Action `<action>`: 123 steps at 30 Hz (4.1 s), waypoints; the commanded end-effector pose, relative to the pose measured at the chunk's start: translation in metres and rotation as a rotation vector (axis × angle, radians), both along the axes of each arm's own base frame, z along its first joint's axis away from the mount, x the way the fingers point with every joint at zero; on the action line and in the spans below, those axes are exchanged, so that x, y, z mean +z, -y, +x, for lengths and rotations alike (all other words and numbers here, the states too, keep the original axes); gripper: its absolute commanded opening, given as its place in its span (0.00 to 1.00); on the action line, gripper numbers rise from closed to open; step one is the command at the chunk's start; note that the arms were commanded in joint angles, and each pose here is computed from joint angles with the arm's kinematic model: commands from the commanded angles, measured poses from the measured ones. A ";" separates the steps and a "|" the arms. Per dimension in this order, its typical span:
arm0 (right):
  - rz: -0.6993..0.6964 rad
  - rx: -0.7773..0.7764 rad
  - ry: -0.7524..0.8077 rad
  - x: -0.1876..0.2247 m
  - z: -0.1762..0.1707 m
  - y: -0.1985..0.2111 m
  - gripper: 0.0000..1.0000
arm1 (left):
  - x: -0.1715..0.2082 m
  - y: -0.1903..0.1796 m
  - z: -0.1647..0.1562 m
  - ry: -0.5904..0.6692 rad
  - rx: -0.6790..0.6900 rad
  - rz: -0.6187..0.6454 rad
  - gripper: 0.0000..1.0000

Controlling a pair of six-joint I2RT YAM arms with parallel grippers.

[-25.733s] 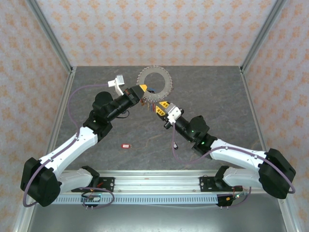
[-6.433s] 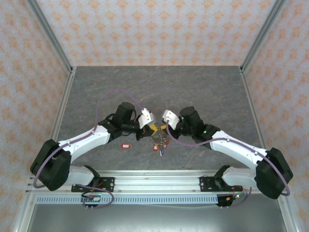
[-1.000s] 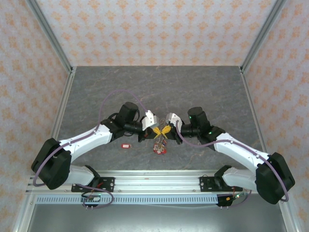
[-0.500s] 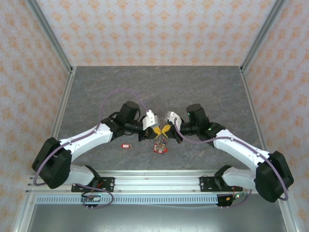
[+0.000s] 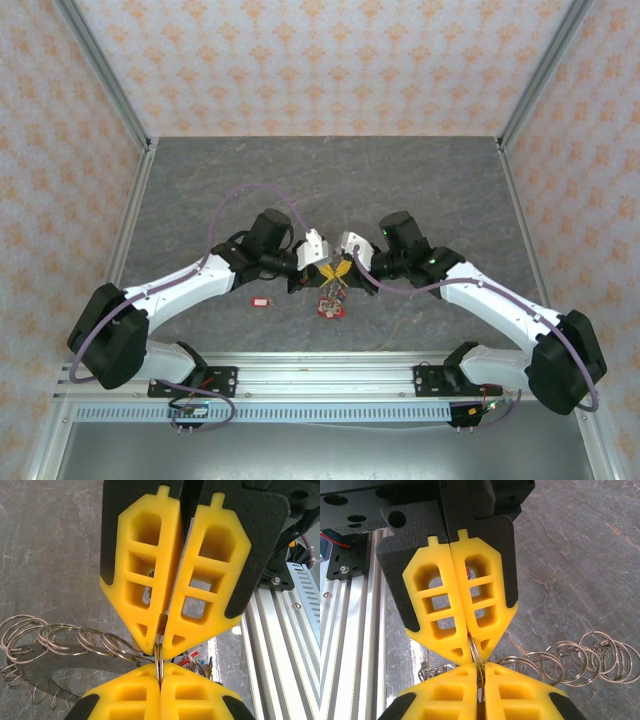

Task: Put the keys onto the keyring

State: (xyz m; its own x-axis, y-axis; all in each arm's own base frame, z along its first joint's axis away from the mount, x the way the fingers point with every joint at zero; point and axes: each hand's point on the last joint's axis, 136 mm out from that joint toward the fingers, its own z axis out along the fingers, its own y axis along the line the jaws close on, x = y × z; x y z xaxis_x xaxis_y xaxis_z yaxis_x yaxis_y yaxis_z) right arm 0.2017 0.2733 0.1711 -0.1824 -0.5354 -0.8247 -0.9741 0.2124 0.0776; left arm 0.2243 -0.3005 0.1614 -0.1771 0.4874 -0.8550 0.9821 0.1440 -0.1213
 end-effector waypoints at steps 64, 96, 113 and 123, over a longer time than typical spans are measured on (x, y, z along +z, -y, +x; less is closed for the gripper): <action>0.070 0.063 0.075 0.020 0.001 -0.004 0.00 | 0.011 0.001 -0.003 0.051 -0.021 0.006 0.11; 0.019 0.108 0.042 0.025 -0.005 -0.012 0.00 | 0.019 0.012 -0.006 0.029 -0.057 -0.052 0.02; 0.064 0.009 0.021 0.003 -0.003 0.004 0.11 | 0.026 0.013 -0.009 0.051 -0.064 -0.092 0.00; 0.124 0.012 0.033 0.019 -0.002 -0.001 0.00 | 0.018 0.008 -0.009 0.046 -0.058 -0.039 0.05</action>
